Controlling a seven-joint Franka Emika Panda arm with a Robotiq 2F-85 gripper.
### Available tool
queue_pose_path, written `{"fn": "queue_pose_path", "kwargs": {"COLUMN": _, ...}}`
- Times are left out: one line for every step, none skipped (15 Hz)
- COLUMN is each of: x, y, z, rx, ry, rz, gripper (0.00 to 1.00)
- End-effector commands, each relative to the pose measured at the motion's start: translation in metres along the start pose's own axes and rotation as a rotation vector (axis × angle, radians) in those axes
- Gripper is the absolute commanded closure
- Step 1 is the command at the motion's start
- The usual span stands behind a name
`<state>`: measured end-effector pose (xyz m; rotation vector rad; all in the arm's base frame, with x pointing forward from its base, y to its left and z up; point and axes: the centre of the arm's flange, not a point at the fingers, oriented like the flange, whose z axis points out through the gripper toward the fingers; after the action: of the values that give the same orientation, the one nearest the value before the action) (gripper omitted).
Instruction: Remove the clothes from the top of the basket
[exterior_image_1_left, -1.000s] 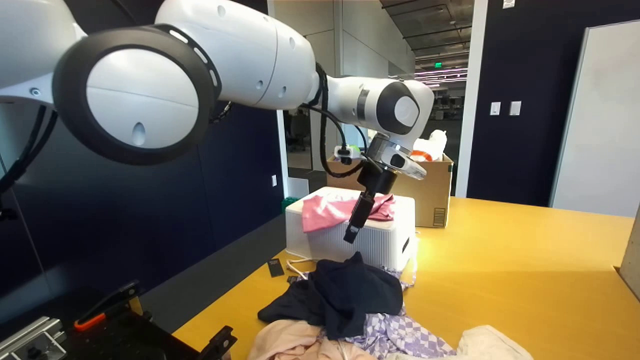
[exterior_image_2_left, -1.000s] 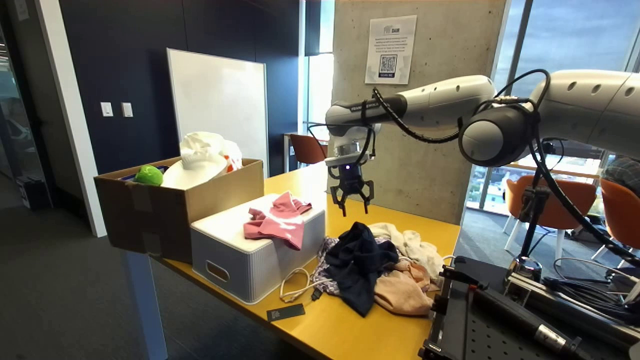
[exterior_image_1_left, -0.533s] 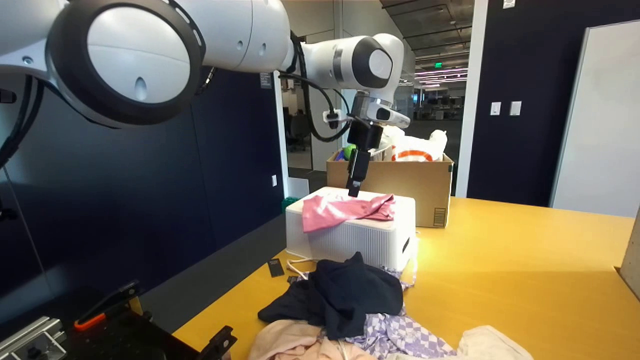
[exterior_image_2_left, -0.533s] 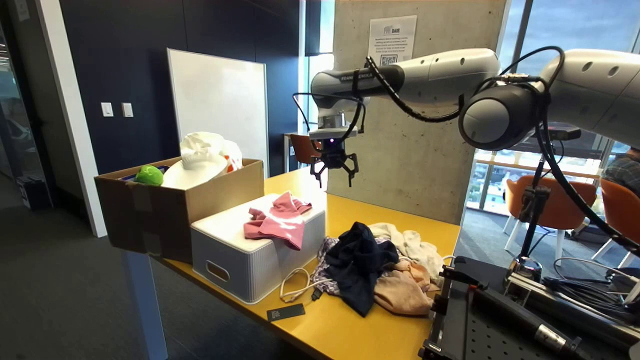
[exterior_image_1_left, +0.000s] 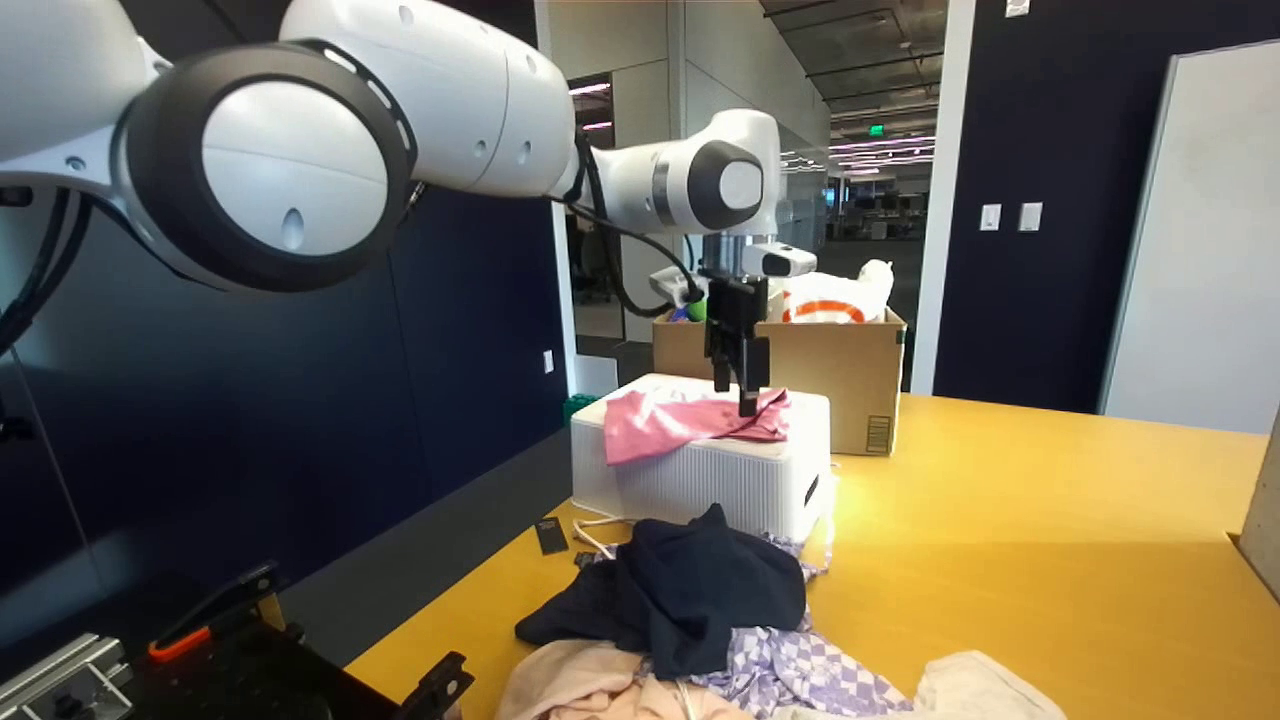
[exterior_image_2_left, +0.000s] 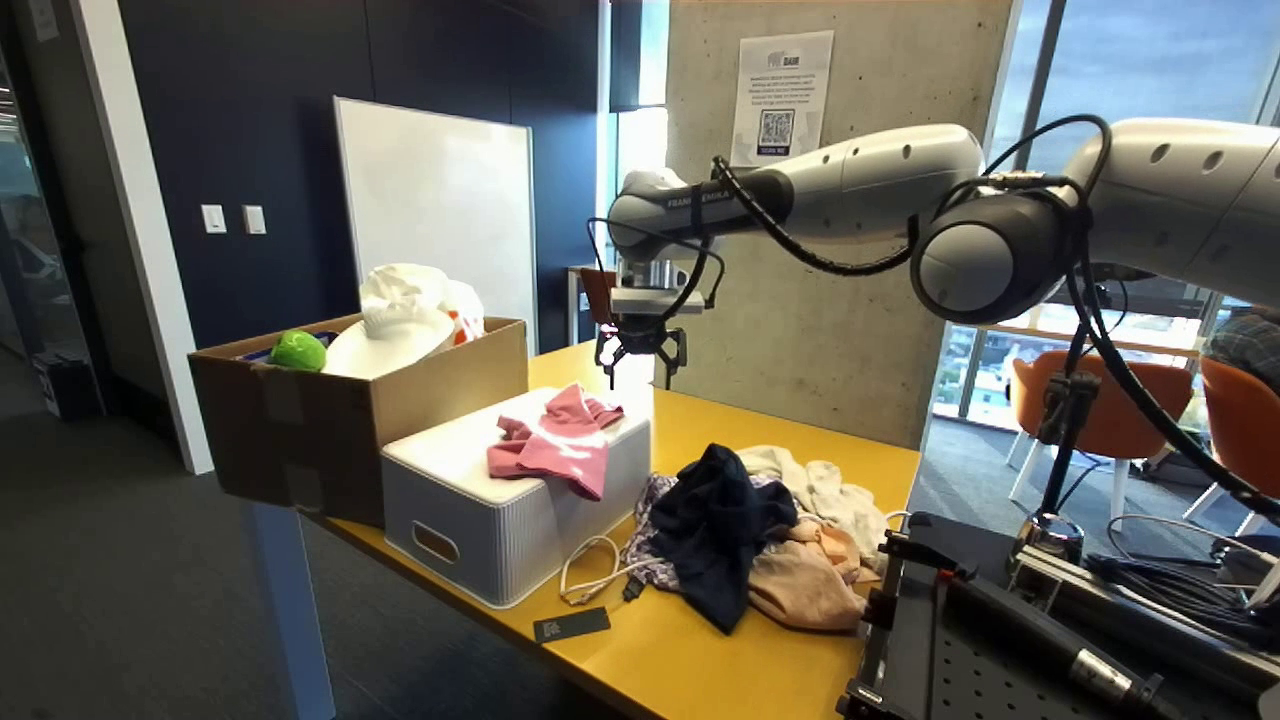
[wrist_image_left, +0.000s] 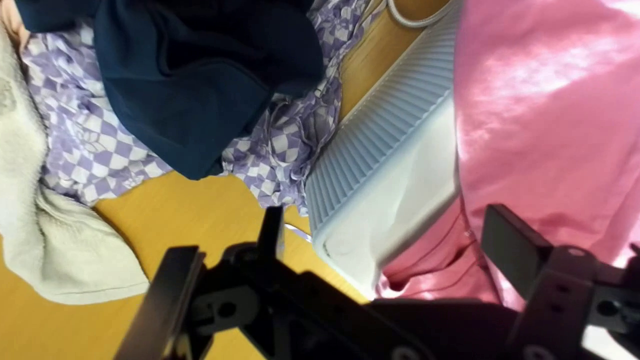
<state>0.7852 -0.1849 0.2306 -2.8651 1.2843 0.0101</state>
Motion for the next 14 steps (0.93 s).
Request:
{"fn": "queue_pose_path", "kwargs": {"x": 0.039, "y": -0.067, "z": 0.017, "rx": -0.050, "ry": 0.096, "rz": -0.087, "gripper": 0.00}}
{"fn": "queue_pose_path", "kwargs": {"x": 0.036, "y": -0.075, "z": 0.017, "rx": -0.063, "ry": 0.117, "rz": -0.106, "gripper": 0.00}}
{"fn": "queue_pose_path", "kwargs": {"x": 0.033, "y": -0.082, "z": 0.017, "rx": -0.072, "ry": 0.135, "rz": -0.119, "gripper": 0.00}}
{"fn": "queue_pose_path", "kwargs": {"x": 0.031, "y": -0.088, "z": 0.017, "rx": -0.079, "ry": 0.143, "rz": -0.133, "gripper": 0.00}}
{"fn": "queue_pose_path", "kwargs": {"x": 0.030, "y": -0.092, "z": 0.017, "rx": -0.087, "ry": 0.152, "rz": -0.145, "gripper": 0.00}}
{"fn": "queue_pose_path", "kwargs": {"x": 0.030, "y": -0.093, "z": 0.017, "rx": -0.092, "ry": 0.164, "rz": -0.151, "gripper": 0.00}}
{"fn": "queue_pose_path", "kwargs": {"x": 0.030, "y": -0.094, "z": 0.016, "rx": -0.087, "ry": 0.178, "rz": -0.155, "gripper": 0.00}}
{"fn": "queue_pose_path", "kwargs": {"x": 0.031, "y": -0.095, "z": 0.016, "rx": -0.087, "ry": 0.183, "rz": -0.161, "gripper": 0.00}}
{"fn": "queue_pose_path", "kwargs": {"x": 0.032, "y": -0.095, "z": 0.016, "rx": -0.086, "ry": 0.190, "rz": -0.167, "gripper": 0.00}}
{"fn": "queue_pose_path", "kwargs": {"x": 0.033, "y": -0.095, "z": 0.016, "rx": -0.079, "ry": 0.206, "rz": -0.172, "gripper": 0.00}}
{"fn": "queue_pose_path", "kwargs": {"x": 0.034, "y": -0.095, "z": 0.018, "rx": -0.083, "ry": 0.201, "rz": -0.180, "gripper": 0.00}}
{"fn": "queue_pose_path", "kwargs": {"x": 0.035, "y": -0.095, "z": 0.019, "rx": -0.090, "ry": 0.201, "rz": -0.183, "gripper": 0.00}}
{"fn": "queue_pose_path", "kwargs": {"x": 0.032, "y": -0.099, "z": 0.017, "rx": -0.068, "ry": 0.188, "rz": -0.188, "gripper": 0.00}}
{"fn": "queue_pose_path", "kwargs": {"x": -0.024, "y": -0.049, "z": 0.018, "rx": -0.074, "ry": 0.177, "rz": -0.166, "gripper": 0.00}}
